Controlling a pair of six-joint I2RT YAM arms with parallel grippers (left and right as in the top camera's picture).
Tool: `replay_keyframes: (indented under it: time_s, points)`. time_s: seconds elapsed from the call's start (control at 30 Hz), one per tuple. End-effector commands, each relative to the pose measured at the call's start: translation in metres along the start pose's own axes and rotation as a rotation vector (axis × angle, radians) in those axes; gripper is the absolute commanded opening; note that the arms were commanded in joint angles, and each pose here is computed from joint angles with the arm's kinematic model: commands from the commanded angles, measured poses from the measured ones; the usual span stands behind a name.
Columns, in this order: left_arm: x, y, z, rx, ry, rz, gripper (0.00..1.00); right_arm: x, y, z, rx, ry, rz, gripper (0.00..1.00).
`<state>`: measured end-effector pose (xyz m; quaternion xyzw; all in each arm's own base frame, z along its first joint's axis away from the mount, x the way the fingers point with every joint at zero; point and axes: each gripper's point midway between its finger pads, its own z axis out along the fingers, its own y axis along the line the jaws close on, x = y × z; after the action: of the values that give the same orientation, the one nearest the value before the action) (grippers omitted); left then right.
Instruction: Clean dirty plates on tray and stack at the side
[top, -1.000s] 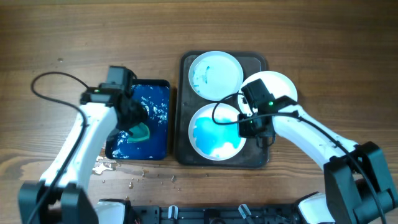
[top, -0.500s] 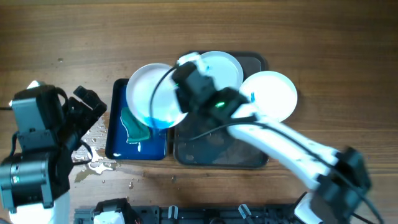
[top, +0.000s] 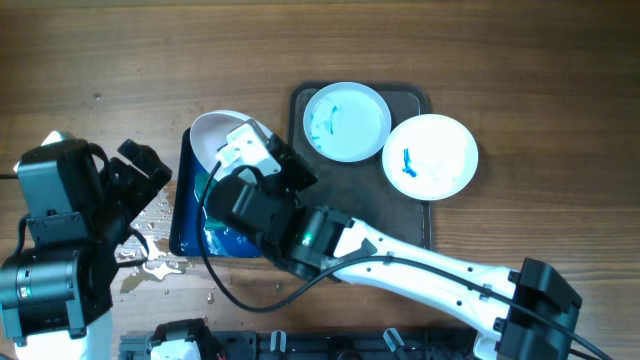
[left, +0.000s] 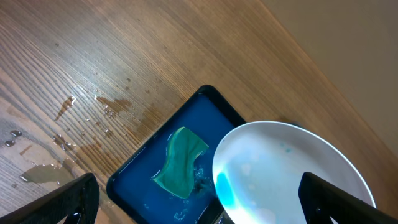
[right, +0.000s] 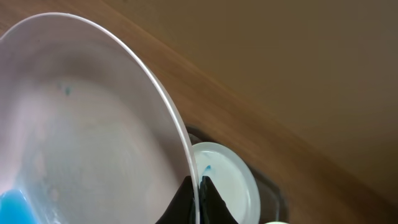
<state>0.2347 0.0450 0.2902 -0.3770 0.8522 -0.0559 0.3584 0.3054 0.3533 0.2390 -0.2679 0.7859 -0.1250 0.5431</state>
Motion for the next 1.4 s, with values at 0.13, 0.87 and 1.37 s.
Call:
replay_keyframes:
  time_s: [0.13,0.87,1.37]
  points:
    - [-0.003,-0.002,-0.005,0.016,-0.01,-0.007,1.0,-0.018,-0.027,-0.013,0.124,-0.043,-0.07,0.04]
    - [-0.003,-0.002,-0.005,0.016,-0.01,-0.006,1.0,-0.051,-0.03,-0.031,0.194,-0.142,-0.111,0.04]
    - [-0.003,-0.002,-0.005,0.016,-0.01,-0.006,1.0,-0.02,-0.039,0.012,0.097,-0.049,0.156,0.04]
